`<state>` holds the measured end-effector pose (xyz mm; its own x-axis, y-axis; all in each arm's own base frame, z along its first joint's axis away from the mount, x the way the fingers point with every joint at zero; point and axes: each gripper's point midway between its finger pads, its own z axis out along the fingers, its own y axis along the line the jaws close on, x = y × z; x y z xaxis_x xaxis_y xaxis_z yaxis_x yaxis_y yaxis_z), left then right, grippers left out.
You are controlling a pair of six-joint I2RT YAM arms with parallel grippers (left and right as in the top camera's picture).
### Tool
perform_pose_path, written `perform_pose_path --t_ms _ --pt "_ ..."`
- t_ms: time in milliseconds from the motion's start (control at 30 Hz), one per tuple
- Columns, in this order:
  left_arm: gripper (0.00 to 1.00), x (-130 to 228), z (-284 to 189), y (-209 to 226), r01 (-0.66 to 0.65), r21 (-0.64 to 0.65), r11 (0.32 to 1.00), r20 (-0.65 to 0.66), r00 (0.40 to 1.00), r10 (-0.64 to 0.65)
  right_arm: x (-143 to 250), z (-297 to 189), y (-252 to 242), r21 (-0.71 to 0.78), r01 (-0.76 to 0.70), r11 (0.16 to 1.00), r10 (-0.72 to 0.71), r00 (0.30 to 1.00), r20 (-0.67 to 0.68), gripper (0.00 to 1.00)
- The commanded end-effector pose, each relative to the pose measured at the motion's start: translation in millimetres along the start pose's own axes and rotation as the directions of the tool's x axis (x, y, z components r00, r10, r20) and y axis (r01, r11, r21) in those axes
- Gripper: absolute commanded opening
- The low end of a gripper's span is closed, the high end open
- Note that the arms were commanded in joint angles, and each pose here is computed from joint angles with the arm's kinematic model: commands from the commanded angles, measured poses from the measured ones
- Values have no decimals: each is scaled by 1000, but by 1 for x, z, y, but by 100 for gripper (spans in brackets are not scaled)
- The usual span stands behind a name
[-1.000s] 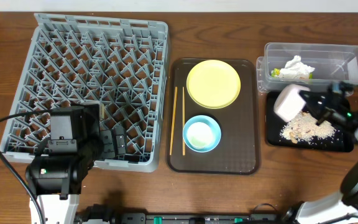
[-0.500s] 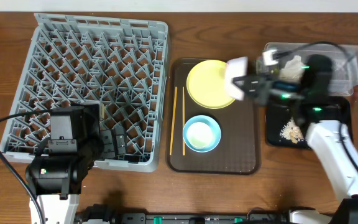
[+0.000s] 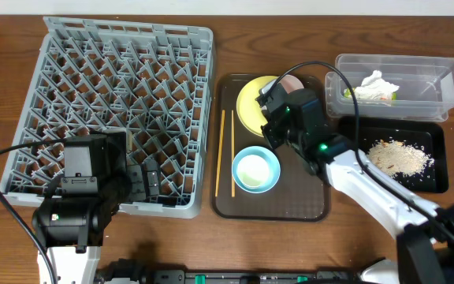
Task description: Sort waste into correct bins and load items into the dishwasher
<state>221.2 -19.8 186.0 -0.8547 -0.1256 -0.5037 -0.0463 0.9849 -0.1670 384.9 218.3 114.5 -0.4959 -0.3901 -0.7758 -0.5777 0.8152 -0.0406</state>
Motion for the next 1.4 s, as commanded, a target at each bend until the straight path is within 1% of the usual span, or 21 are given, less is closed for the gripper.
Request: perform_pose_path --t_ms 0,67,267,367,500,567,600,633,667,800,967,1033,1067,1133,1167,1200,1267,1367 --pt "96 -5 -5 0 11 1 1000 16 1000 -11 8 16 -11 67 -2 998 3 1000 -16 1" --pt "96 -5 -5 0 11 1 1000 16 1000 -11 11 23 -11 66 -4 998 5 1000 -19 1" --pt "96 -5 -5 0 11 2 1000 16 1000 -11 40 45 -9 59 -56 997 61 994 -91 1" --pt "96 -5 -5 0 11 2 1000 16 1000 -11 44 49 -3 26 -71 997 74 992 -101 1" --pt "96 -5 -5 0 11 2 1000 16 1000 -11 43 48 0 7 -74 997 74 993 -96 18" --pt "96 -5 -5 0 11 1 1000 16 1000 -11 43 48 1 6 -92 996 92 991 -98 36" --pt "96 -5 -5 0 11 1 1000 16 1000 -11 42 47 3 -5 -99 995 98 990 -97 54" --pt "96 -5 -5 0 11 1 1000 16 1000 -11 40 45 6 -19 -100 995 98 991 -96 81" --pt "96 -5 -5 0 11 1 1000 16 1000 -11 37 42 8 -32 -101 994 98 991 -92 99" --pt "96 -5 -5 0 11 1 1000 16 1000 -11 15 17 11 -70 -106 992 102 993 -59 99" --pt "96 -5 -5 0 11 1 1000 16 1000 -11 -23 -48 16 -109 -149 983 152 988 23 99" --pt "96 -5 -5 0 11 2 1000 16 1000 -11 -30 -66 18 -112 -168 979 174 984 42 99" --pt "96 -5 -5 0 11 1 1000 16 1000 -11 -31 -73 19 -114 -179 977 185 982 42 98" --pt "96 -5 -5 0 12 2 1000 16 1000 -12 -26 -81 21 -114 -218 969 221 975 16 82" --pt "96 -5 -5 0 11 2 1000 16 1000 -11 -20 -82 22 -115 -246 962 247 969 -12 73" --pt "96 -5 -5 0 12 2 1000 16 1000 -12 -10 -83 26 -123 -279 952 274 960 -58 58" --pt "96 -5 -5 0 11 2 1000 16 1000 -11 8 -82 37 -138 -320 937 301 943 -142 48" --pt "96 -5 -5 0 12 2 1000 16 1000 -12 41 -78 51 -132 -346 929 302 914 -272 44"
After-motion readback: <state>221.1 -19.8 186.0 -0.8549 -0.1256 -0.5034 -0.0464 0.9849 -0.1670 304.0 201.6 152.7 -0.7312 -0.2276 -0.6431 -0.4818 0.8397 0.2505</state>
